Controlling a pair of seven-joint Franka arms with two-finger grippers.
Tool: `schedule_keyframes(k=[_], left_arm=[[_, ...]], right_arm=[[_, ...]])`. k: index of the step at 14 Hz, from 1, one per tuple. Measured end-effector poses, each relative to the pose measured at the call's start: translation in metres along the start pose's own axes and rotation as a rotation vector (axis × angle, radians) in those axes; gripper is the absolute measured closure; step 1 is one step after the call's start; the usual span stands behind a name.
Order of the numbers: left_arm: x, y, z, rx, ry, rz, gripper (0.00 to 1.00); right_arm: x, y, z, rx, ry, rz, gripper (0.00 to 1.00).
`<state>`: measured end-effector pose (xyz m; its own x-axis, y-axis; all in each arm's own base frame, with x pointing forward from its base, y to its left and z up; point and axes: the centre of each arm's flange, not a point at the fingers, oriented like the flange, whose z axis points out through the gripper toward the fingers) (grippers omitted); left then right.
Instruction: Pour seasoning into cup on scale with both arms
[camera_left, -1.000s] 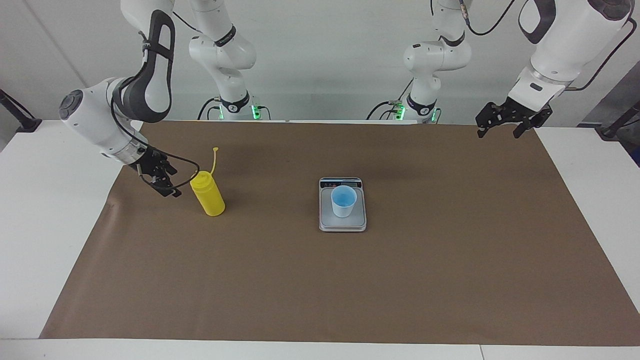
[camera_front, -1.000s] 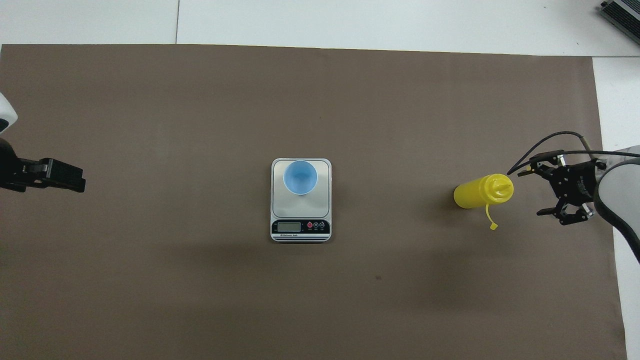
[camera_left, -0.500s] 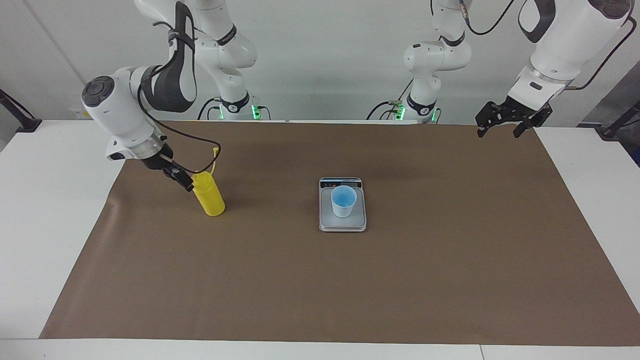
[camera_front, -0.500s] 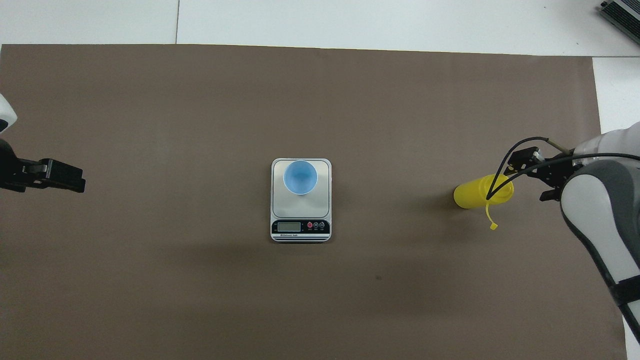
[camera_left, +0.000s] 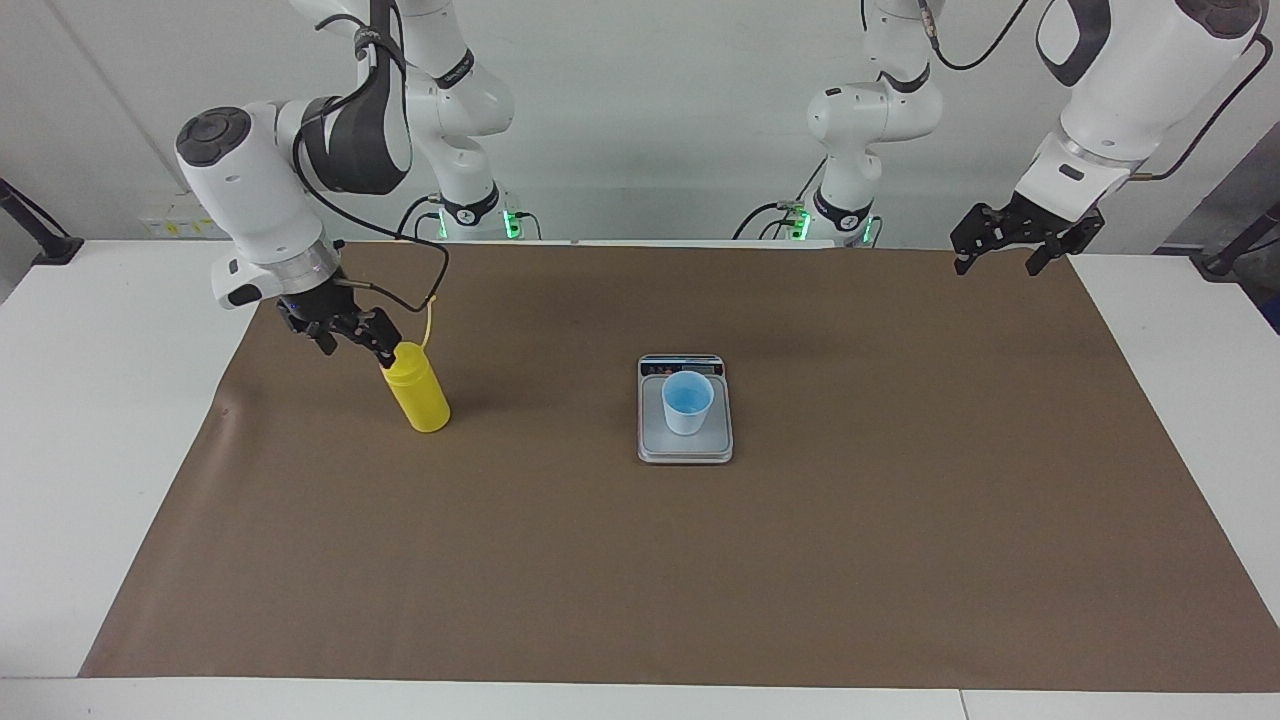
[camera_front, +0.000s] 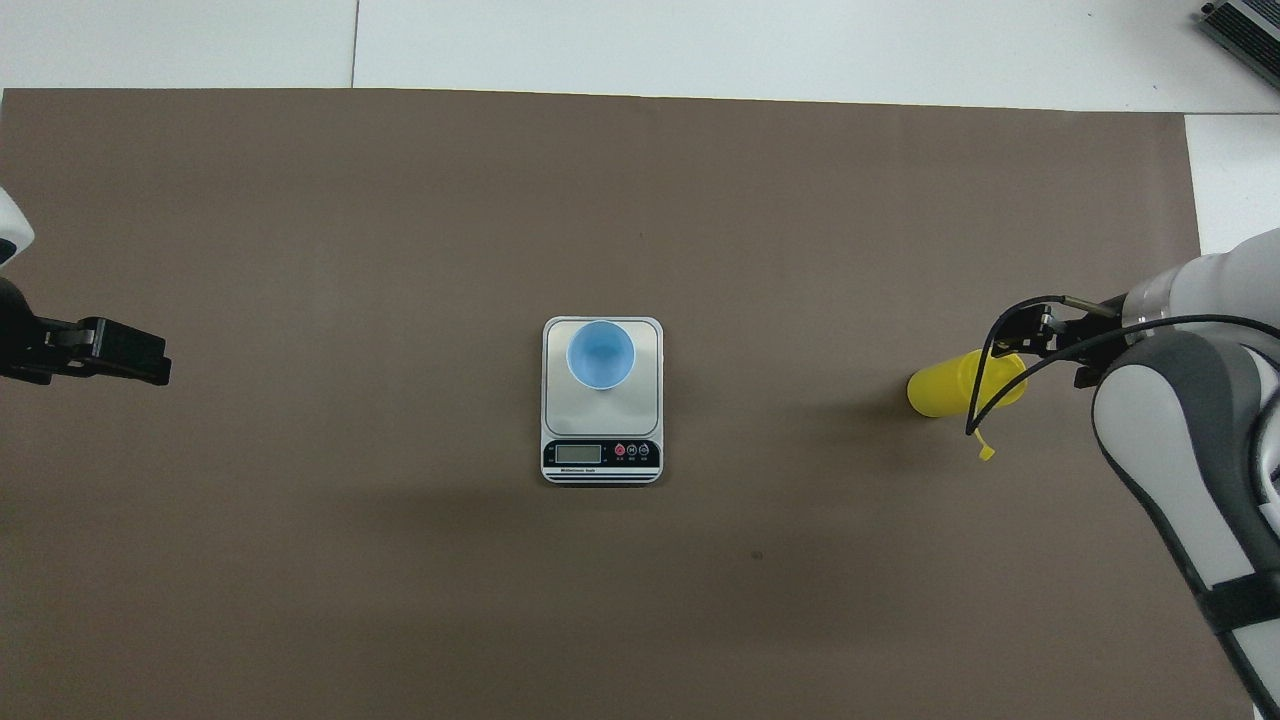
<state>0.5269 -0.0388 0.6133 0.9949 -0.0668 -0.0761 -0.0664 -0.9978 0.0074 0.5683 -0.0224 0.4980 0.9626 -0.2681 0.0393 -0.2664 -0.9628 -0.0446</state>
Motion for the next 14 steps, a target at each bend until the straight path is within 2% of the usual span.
schedule_keyframes(k=[3, 8, 14], left_arm=[[0.000, 0.000, 0.000, 0.000, -0.001, 0.000, 0.00], [0.000, 0.000, 0.000, 0.000, 0.002, 0.000, 0.00], [0.002, -0.004, -0.001, 0.014, 0.018, 0.045, 0.00]], right_arm=[[0.001, -0.023, -0.040, -0.032, 0.031, -0.058, 0.00], [-0.002, -0.042, -0.104, -0.025, 0.062, -0.088, 0.00], [-0.013, -0.040, -0.159, -0.042, 0.011, -0.090, 0.00]])
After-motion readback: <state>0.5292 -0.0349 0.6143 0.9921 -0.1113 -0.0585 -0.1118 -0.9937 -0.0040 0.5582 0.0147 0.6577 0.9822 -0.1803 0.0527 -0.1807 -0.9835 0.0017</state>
